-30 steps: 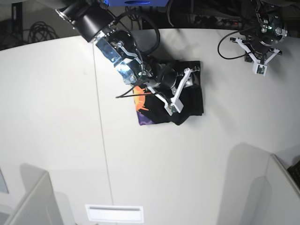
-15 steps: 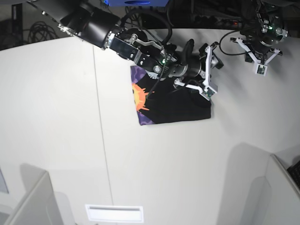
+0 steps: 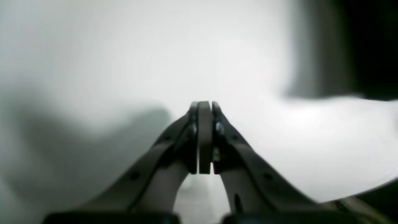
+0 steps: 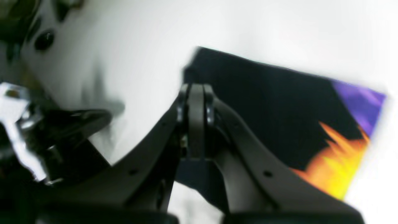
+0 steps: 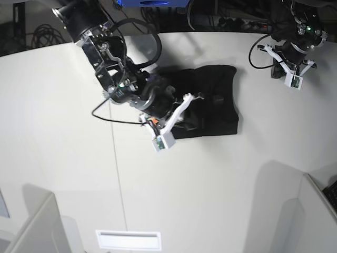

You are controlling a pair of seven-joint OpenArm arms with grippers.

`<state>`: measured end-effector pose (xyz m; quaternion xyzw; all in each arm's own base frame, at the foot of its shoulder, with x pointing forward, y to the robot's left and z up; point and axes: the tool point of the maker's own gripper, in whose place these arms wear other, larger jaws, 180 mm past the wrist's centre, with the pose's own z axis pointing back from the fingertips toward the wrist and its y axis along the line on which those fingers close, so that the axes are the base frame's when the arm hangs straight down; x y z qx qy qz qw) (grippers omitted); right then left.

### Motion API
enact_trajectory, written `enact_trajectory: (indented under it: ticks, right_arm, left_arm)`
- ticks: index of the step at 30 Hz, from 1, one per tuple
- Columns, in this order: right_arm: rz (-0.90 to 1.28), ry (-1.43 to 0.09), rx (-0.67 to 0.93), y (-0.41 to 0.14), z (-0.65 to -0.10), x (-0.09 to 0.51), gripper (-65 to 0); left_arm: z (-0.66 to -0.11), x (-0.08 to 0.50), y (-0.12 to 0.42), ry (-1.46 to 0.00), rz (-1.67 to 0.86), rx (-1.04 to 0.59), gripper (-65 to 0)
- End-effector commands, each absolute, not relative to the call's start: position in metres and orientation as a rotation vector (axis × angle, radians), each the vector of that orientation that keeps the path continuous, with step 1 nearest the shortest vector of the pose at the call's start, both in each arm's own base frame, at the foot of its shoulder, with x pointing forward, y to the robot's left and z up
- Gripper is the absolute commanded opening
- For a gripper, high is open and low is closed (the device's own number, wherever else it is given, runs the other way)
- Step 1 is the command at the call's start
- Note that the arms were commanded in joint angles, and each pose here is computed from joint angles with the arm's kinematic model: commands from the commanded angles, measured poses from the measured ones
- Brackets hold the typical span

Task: Fold the T-shirt properly
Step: 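Flatten the folded bundle with both grippers, then release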

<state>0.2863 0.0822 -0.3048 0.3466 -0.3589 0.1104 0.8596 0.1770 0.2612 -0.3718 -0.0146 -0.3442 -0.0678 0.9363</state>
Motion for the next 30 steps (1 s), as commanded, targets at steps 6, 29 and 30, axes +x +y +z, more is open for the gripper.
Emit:
enact_trajectory:
  ticks: [6, 29, 30]
  right_arm:
    - [0.064, -0.800, 0.678, 0.031, -0.310, 0.299, -65.0]
    - [0.071, -0.740, 0.566, -0.010, -0.342, 0.282, -65.0]
    - [0.062, -0.744, 0.561, -0.013, -0.341, 0.283, -65.0]
  left_arm:
    - [-0.342, 0.198, 0.236, -0.857, -0.091, -0.202, -61.7]
    - [-0.408, 0.272, 0.147, -0.778, 0.131, -0.631, -5.6]
    - [-0.411, 0.273, 0.145, -0.770, 0.140, -0.639, -5.9]
